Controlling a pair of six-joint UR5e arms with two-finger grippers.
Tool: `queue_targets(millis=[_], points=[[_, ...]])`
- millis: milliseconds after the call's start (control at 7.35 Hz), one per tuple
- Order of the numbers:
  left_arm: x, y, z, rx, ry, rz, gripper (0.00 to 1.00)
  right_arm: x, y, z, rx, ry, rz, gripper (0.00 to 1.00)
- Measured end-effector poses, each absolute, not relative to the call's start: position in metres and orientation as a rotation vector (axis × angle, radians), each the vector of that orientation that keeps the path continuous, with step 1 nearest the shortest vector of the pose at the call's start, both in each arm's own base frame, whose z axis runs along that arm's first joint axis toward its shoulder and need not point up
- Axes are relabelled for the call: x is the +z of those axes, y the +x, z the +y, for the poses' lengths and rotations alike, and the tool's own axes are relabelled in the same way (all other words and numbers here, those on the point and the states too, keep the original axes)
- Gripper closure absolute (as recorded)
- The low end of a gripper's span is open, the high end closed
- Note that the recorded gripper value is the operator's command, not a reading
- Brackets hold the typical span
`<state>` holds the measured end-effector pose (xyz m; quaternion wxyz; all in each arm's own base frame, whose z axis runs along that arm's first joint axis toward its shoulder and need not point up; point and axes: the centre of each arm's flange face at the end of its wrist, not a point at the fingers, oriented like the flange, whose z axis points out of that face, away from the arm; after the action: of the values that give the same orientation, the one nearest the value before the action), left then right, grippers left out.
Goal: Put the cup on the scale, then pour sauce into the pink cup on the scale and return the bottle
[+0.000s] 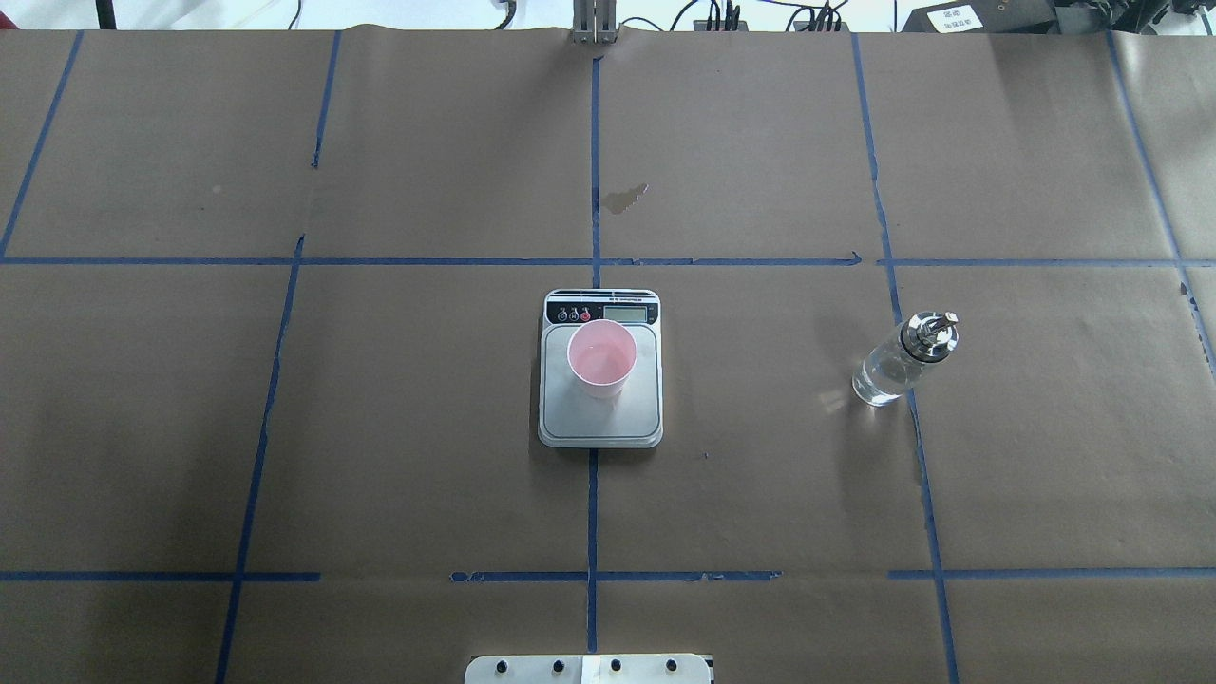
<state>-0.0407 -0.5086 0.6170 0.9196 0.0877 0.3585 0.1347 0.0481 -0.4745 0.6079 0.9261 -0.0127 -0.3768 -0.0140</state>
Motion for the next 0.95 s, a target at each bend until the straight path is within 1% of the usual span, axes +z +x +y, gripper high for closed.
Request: queue_targets(millis=[272,680,952], points=[[0.627,-0.045,-0.507,0.254,0.165,0.738,0.00,0.605,0.048,-0.478,-0.035,-0.019,-0.771,0.00],[0.630,-0.052,-0.508,0.084,0.095,0.747,0.00,0.601,0.049,-0.475,-0.039,-0.011,-0.775,0.00],[0.633,-0.053,-0.506,0.026,0.047,0.747,0.00,0.604,0.050,-0.471,-0.039,-0.016,-0.766,0.00]])
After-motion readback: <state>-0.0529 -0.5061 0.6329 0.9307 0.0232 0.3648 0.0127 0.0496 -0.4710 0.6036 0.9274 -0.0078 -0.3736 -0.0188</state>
